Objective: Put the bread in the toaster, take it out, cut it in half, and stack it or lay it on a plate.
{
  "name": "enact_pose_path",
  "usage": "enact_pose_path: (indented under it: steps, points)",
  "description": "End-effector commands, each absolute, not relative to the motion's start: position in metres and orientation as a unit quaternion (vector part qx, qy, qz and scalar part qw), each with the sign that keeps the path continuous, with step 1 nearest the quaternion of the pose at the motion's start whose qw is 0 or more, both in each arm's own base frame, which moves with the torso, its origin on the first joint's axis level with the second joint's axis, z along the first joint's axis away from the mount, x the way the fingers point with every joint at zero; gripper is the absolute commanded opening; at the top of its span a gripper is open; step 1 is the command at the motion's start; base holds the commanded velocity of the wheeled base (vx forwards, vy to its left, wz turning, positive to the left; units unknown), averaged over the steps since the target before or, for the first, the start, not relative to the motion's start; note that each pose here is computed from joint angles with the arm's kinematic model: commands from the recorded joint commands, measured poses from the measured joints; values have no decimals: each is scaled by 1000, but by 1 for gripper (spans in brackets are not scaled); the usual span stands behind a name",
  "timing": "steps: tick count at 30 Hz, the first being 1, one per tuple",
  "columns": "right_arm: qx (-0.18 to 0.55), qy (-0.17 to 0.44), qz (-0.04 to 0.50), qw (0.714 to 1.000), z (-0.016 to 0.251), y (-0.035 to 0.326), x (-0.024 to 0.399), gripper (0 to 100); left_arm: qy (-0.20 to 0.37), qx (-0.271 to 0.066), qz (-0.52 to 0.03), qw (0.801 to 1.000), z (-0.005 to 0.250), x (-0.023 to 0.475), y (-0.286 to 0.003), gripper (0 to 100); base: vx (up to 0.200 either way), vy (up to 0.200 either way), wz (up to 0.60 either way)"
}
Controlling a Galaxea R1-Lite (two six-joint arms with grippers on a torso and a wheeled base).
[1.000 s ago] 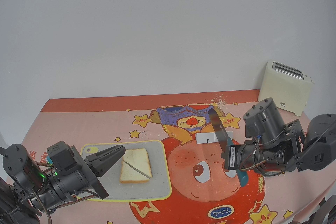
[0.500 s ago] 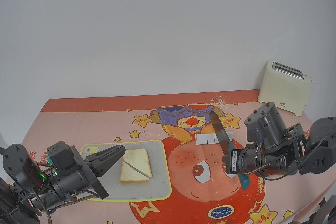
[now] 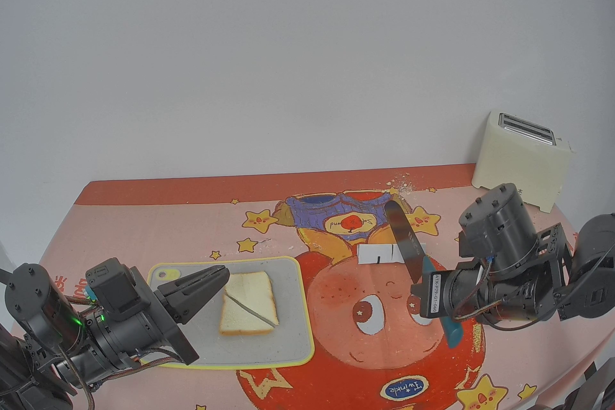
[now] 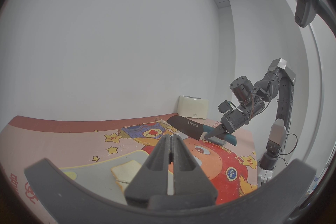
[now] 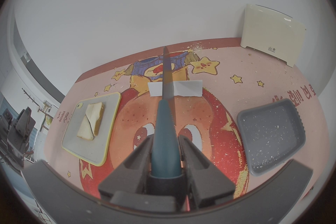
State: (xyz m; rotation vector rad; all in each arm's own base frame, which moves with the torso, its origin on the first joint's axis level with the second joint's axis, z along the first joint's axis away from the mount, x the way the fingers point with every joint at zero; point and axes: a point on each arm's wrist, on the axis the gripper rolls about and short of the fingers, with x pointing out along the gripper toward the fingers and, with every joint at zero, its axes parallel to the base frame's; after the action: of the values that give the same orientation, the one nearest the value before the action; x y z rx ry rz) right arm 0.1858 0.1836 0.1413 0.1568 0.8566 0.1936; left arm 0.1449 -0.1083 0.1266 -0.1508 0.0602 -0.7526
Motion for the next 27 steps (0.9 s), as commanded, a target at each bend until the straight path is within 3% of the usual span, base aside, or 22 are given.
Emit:
enact_pose_path:
  steps: [1, 27]
  points:
    - [68, 422, 97, 899, 136, 184, 181, 0, 28, -74, -367, 927, 126, 143, -107, 0, 0, 0, 0]
    - [70, 419, 100, 900, 138, 186, 181, 0, 29, -73, -367, 927, 125, 143, -107, 0, 0, 0, 0]
